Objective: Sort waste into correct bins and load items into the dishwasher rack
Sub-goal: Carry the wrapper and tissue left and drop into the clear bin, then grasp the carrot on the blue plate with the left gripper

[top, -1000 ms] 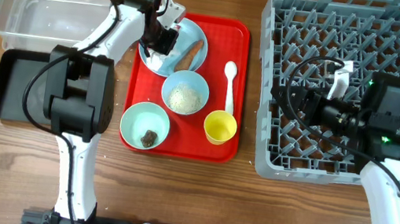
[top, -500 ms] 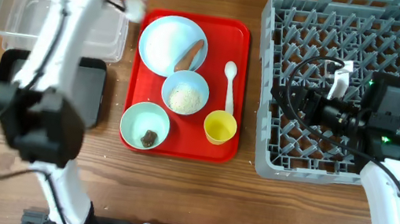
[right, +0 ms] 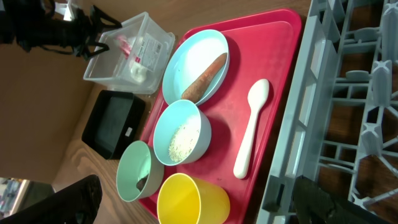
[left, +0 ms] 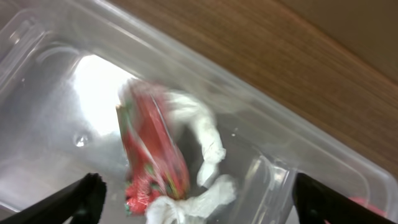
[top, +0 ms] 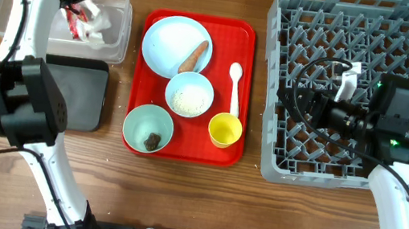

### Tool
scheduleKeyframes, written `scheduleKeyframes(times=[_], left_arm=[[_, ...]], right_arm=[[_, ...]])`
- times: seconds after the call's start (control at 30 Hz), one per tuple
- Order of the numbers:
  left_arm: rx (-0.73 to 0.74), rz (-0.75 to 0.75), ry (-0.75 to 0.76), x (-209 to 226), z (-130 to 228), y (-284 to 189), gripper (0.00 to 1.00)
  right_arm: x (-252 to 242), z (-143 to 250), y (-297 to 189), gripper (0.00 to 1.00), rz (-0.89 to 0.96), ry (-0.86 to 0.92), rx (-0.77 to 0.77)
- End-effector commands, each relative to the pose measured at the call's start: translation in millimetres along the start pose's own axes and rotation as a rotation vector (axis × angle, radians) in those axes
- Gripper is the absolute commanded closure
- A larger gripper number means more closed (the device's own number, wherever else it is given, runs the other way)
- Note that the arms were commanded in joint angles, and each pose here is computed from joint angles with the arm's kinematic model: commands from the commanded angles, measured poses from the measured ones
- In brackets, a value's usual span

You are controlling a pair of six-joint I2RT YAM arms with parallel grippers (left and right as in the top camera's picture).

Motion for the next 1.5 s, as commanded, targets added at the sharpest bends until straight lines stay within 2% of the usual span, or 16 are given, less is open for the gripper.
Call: scheduleKeyframes(times=[0.0, 0.1, 0.17, 0.23, 0.3, 0.4, 0.53, 0.7, 0.9, 1.27, 1.33, 1.4, 1.47], left_arm=[[-0.104, 0.127, -0.005, -26.3, -33.7, -50.3, 0.00], [-0.174, 0.233, 0.035, -48.0, -50.2, -99.1, 0.00], [-0.177, 0.342, 0.143, -72.3, -44.0, -128.1, 0.00], [-0.136, 0.448, 0.282, -102.1, -21.0, -148.5, 0.00], [-0.054, 0.485, 0.457, -129.1, 18.3, -149.7, 0.00], [0.087, 0.510, 0.737, -160.1, 86.0, -129.2, 0.02], [0.211, 0.425, 0.913, -177.6, 148.2, -83.7, 0.05], [0.332, 0.365, 0.967, -179.4, 194.1, -37.1, 0.09], [0.446, 0.334, 0.967, -167.3, 224.0, -1.2, 0.19], [0.500, 0.348, 0.989, -168.4, 251.4, 9.5, 0.20], [0.499, 0.348, 0.989, -166.2, 255.1, 14.3, 0.24], [0.501, 0.347, 0.988, -164.2, 258.4, 17.7, 0.32], [0.501, 0.347, 0.988, -164.2, 258.4, 17.7, 0.49]], right_arm=[[2.1, -5.2, 0.4, 0.00, -0.005, -0.005, -0.004], [2.1, -5.1, 0.4, 0.00, -0.005, -0.004, -0.004], [2.0, -5.2, 0.4, 0.01, -0.005, -0.004, -0.004], [1.4, -5.3, 0.4, 0.01, -0.001, -0.005, -0.004], [0.9, -5.4, 0.4, 0.00, 0.003, -0.005, -0.005], [0.9, -5.1, 0.4, 0.01, 0.003, -0.004, -0.004], [0.9, -4.3, 0.4, 0.01, 0.002, -0.001, -0.001], [0.6, -2.5, 0.4, 0.01, 0.004, 0.007, 0.006], [-3.8, -1.1, 0.4, 0.01, 0.032, 0.014, 0.010], [-6.3, 1.5, 0.2, 0.00, 0.048, 0.025, 0.020], [-6.5, 1.5, 0.2, 0.01, 0.049, 0.025, 0.020], [-6.9, 1.5, 0.2, 0.01, 0.051, 0.025, 0.019], [-6.9, 1.5, 0.2, 0.00, 0.051, 0.025, 0.019]])
Point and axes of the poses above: each gripper's point midway between its finger pads, its own y axis out along the fingers, its own x axis along the line the jaws close on, z = x × y, the point moved 2 cm from there along -y, back along the fingers, and after that the axes turned 3 degrees about -y, right-handed, at the moved point
